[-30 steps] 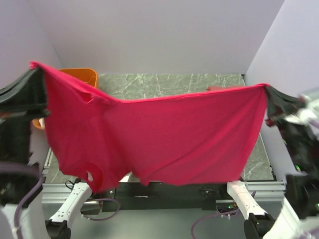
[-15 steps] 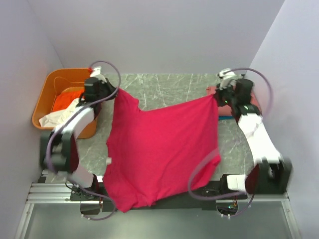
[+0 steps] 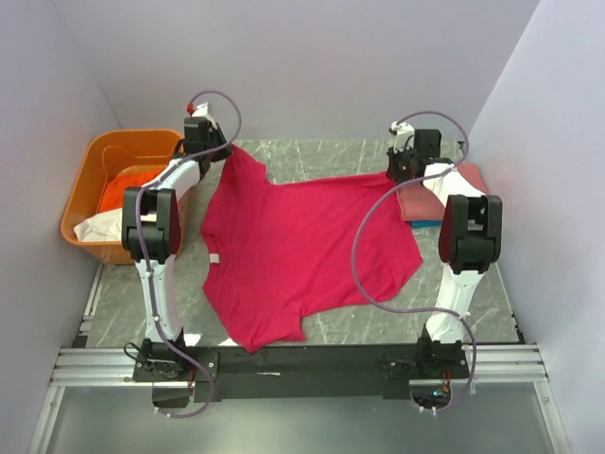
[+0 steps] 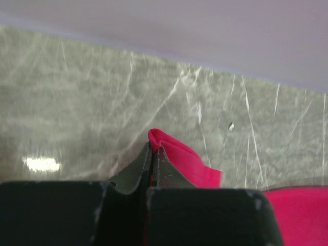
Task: Fold and stack the t-shirts
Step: Flatten the tshirt out
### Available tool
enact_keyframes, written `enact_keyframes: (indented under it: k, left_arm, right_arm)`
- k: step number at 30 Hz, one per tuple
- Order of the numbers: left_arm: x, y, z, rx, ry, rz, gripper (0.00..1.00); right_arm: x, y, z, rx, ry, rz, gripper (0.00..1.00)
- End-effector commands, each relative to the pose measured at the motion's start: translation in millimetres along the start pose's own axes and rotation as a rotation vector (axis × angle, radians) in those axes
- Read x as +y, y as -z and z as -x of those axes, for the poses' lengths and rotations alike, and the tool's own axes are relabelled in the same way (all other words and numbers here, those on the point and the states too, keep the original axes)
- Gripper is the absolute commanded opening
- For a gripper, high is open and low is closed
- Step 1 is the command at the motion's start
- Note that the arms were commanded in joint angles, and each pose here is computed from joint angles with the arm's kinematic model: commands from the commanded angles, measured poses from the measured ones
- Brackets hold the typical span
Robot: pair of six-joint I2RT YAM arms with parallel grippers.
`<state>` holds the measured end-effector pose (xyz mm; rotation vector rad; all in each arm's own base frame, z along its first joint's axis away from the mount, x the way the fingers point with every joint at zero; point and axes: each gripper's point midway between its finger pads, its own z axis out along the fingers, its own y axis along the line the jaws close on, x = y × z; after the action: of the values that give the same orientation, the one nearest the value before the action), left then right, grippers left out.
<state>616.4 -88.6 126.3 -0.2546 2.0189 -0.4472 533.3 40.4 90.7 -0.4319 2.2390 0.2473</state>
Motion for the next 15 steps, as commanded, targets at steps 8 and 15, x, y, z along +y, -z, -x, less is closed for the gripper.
enact_keyframes:
  k: [8, 15]
  left_arm:
    - [-13, -9, 51, -0.066, -0.052, -0.068, 0.00]
    - [-20, 14, 55, -0.080, -0.045, -0.130, 0.00]
  right_arm:
    - [-3, 12, 58, -0.125, -0.004, -0.014, 0.00]
    - [-1, 12, 68, -0.141, -0.035, 0.010, 0.00]
